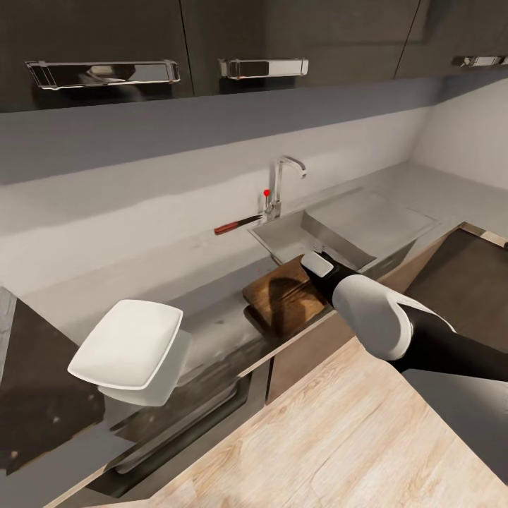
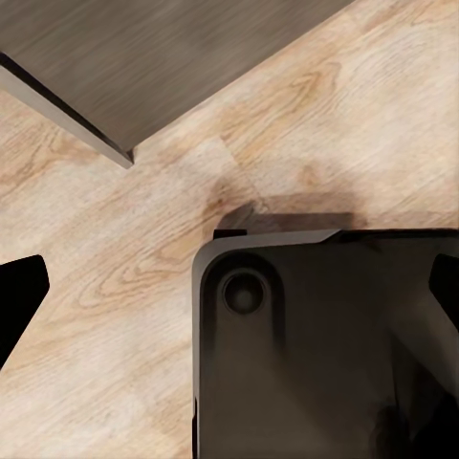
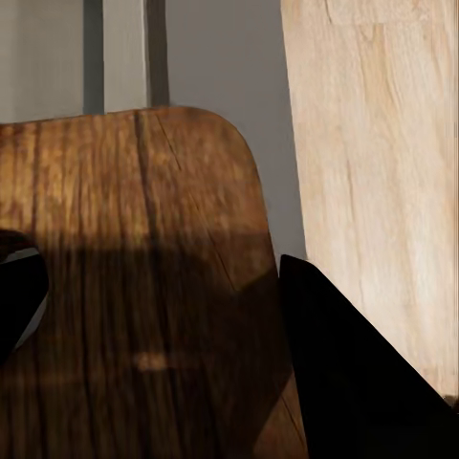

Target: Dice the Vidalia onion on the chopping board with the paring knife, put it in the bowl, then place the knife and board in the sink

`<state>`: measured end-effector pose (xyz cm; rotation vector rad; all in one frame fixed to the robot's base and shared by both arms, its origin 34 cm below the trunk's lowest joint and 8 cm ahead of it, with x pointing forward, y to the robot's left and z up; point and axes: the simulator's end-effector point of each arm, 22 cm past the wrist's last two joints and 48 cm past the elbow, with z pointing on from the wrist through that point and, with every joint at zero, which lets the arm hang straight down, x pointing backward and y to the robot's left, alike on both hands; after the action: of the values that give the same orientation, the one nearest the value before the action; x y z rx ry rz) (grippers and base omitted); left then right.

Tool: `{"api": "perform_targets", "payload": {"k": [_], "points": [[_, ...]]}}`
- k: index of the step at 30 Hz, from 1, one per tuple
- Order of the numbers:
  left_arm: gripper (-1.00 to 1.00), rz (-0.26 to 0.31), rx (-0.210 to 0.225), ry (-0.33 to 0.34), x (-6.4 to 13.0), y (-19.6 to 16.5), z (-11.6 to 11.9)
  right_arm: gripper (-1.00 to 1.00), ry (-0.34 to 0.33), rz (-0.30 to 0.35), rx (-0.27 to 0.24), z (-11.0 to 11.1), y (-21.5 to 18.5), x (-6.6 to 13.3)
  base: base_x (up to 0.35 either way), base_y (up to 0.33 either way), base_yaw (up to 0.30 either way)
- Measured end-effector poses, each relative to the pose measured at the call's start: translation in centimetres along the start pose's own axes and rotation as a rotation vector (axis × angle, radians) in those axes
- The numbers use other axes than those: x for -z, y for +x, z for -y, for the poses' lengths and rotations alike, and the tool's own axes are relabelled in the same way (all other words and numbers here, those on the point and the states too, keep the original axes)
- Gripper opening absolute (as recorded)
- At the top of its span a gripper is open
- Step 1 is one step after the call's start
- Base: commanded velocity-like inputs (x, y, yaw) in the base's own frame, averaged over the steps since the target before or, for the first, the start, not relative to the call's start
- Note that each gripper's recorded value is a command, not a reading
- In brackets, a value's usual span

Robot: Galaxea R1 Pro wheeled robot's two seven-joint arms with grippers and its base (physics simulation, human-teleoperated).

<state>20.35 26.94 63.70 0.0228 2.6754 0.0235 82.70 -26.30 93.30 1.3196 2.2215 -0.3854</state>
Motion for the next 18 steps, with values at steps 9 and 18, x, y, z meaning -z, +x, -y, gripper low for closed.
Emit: {"api": "perform_targets", "payload": {"k": [9, 18], "points": [[1.00, 0.000, 0.001, -0.001, -0.02, -0.03, -0.01, -1.00, 0.005, 0.002, 0.005, 0.26, 0.15, -0.19, 0.000, 0.004, 0.000], [1.00, 0.001, 0.000, 0.000, -0.01, -0.02, 0.00, -1.00, 0.005, 0.004, 0.004, 0.24, 0.08, -0.18, 0.000, 0.179, 0.000]]}}
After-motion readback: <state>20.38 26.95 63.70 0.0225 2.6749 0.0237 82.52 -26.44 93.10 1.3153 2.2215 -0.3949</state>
